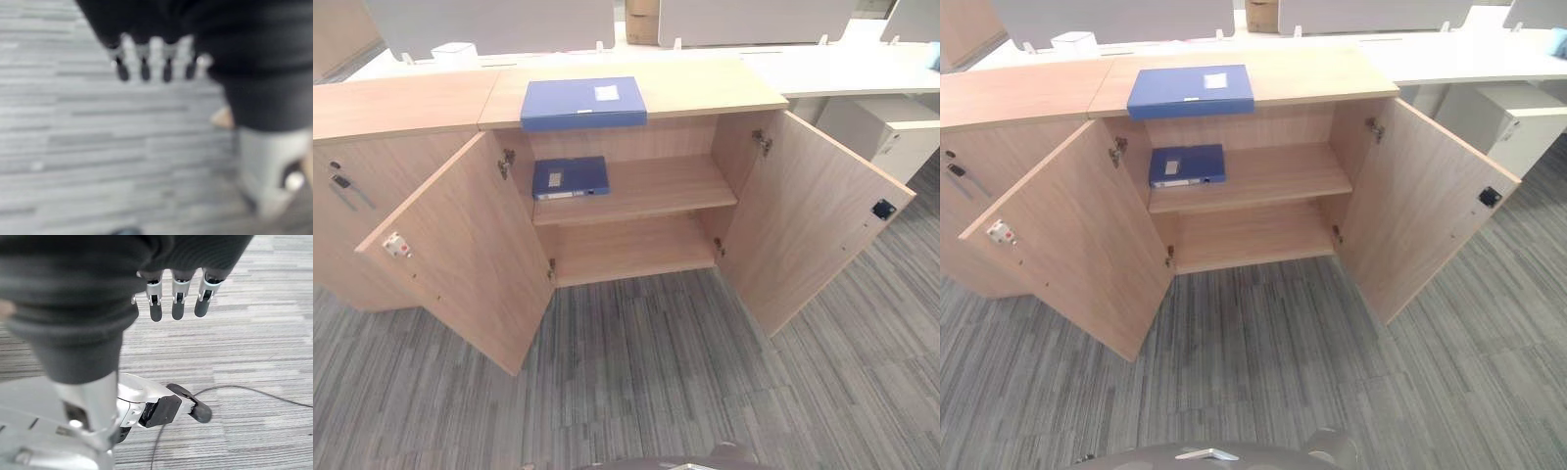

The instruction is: Put the empty folder in the office cabinet

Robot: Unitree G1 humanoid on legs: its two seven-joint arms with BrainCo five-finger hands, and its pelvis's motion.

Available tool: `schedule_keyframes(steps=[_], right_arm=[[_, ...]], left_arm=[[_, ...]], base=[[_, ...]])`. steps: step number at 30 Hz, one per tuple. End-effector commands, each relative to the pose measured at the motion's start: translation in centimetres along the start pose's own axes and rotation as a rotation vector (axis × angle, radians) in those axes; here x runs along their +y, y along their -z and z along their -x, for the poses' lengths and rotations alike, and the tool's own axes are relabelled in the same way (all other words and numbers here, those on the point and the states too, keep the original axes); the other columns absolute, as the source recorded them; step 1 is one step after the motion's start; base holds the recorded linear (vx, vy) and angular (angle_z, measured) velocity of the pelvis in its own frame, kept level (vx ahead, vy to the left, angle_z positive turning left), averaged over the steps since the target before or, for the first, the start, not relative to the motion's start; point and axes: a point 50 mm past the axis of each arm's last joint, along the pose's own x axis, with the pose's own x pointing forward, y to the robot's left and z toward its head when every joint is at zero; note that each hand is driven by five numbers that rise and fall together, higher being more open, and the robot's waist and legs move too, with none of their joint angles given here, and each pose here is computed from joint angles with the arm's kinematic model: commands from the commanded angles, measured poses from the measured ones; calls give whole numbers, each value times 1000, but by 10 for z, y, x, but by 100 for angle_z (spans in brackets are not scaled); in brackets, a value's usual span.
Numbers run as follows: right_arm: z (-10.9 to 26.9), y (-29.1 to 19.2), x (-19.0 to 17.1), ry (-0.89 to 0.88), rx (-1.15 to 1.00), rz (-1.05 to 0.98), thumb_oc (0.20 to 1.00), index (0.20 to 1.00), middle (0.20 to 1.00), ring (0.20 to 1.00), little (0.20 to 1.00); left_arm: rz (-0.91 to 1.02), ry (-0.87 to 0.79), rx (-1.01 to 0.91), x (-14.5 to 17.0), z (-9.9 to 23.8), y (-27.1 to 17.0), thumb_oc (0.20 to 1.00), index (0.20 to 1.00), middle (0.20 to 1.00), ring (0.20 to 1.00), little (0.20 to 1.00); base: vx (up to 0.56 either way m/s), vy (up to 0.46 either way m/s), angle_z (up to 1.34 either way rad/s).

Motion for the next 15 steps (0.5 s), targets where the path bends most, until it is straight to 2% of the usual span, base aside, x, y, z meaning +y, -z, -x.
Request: schedule_keyframes(steps=[1, 6, 7, 11, 15], right_arm=[[0, -17, -14, 37, -33, -44, 1000, 1000, 1000, 1000, 1000], [0, -14, -13, 40, -20, -78, 1000, 1000, 1000, 1000, 1000], [0, 7, -9, 31, 55, -104, 1000, 1000, 1000, 1000, 1000], [1, 24, -9, 28, 113, -107, 1000, 1000, 1000, 1000, 1000], [1, 22, -11, 38, 101, -129, 1000, 1000, 1000, 1000, 1000]], left_arm=[[45, -71, 18, 22, 1, 6, 1000, 1000, 1000, 1000, 1000], [9, -83, -15, 25, 0, -7, 1000, 1000, 1000, 1000, 1000], [-40, -88, 12, 26, 0, -2, 1000, 1000, 1000, 1000, 1000], [-40, -99, 98, 29, 3, 20, 1000, 1000, 1000, 1000, 1000], [-53, -96, 143, 29, 4, 31, 1000, 1000, 1000, 1000, 1000]], base=[[144, -105, 43], [225, -153, 41], [320, -183, 67], [331, -202, 114], [199, -154, 3]])
